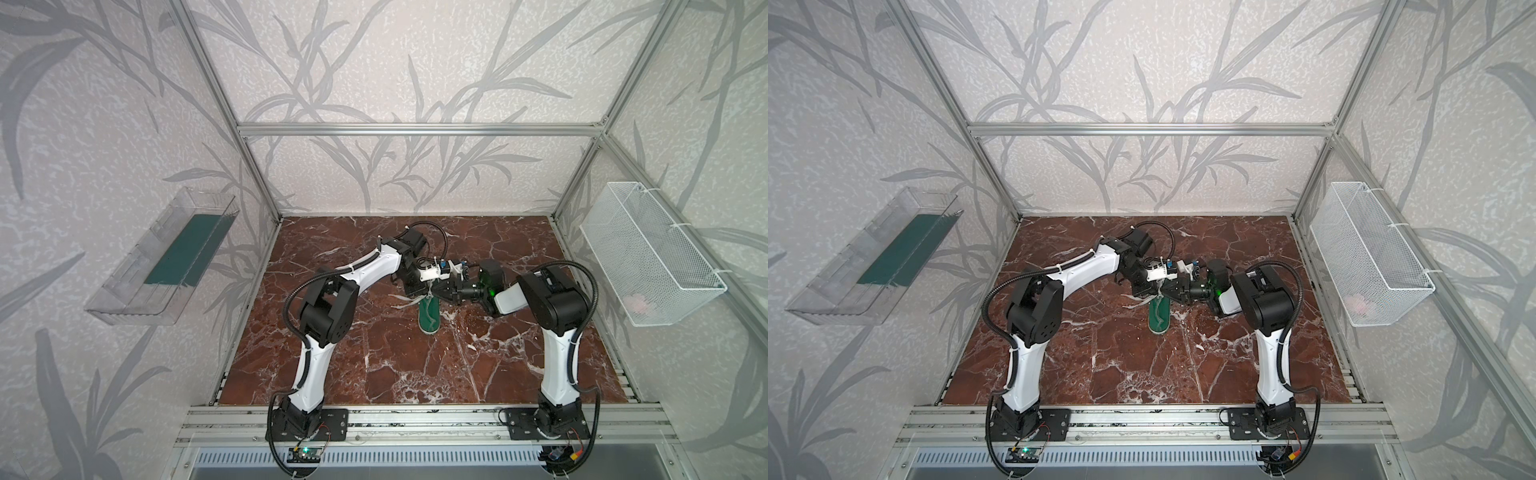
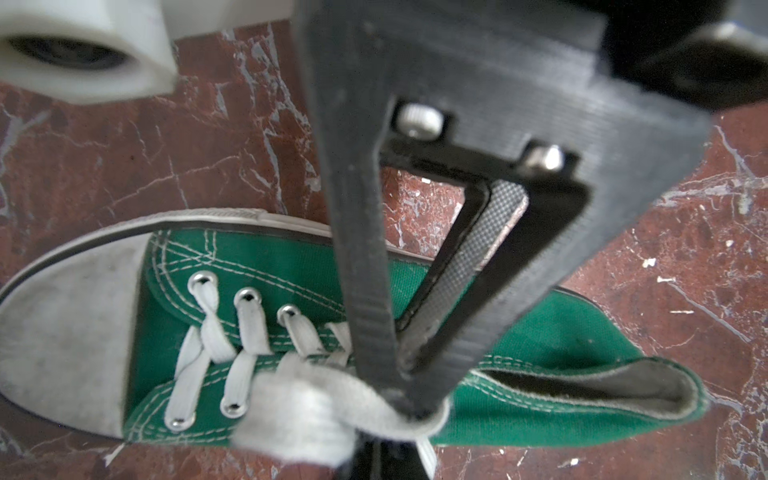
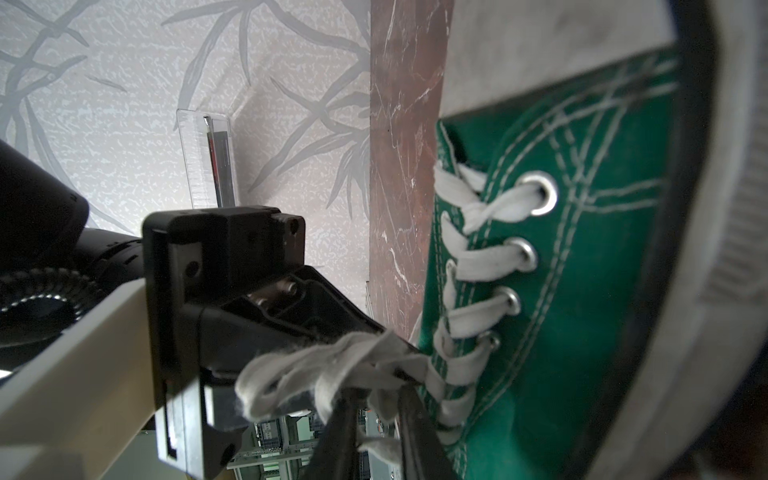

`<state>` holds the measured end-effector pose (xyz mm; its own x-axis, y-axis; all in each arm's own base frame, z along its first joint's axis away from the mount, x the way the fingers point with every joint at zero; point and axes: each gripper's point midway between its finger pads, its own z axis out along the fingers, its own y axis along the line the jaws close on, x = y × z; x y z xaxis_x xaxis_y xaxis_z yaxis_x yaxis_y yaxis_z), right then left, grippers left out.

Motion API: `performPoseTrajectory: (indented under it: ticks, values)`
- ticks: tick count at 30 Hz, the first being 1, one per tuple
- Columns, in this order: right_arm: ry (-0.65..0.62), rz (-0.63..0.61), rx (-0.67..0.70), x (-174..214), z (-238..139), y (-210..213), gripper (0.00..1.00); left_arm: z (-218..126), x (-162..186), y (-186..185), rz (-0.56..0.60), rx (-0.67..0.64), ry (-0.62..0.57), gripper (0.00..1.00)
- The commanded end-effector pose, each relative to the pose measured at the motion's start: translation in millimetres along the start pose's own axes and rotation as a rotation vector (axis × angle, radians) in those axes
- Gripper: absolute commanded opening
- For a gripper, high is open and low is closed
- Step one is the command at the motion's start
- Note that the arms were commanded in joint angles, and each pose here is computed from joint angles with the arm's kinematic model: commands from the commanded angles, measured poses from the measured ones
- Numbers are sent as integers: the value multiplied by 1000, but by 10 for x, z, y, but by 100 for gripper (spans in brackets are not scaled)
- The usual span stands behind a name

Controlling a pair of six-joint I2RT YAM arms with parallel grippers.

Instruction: Tie the shoes

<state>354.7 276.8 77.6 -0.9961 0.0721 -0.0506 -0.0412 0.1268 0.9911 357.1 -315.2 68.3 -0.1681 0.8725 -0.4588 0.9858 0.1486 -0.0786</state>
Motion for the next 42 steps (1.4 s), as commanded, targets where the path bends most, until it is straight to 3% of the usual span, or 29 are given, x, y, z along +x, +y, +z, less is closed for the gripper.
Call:
performPoseTrajectory:
  ticks: [1, 11, 21, 34, 42]
  values:
    - [19, -25, -6, -1, 41, 5, 18, 14, -57, -30, -6, 25, -11, 0]
    - [19, -18, 0, 14, 49, -34, 15, 8, -116, 5, -43, 16, -35, 0]
    - [12, -23, 0, 6, 44, -43, 0, -19, -78, -1, -57, 12, -25, 0]
    - [-1, -49, 32, 11, 4, -67, 0, -222, -51, 39, -71, -15, -62, 31]
    - [-2, -63, 35, -7, 9, -29, 0, -409, -68, 73, -115, -20, -152, 44]
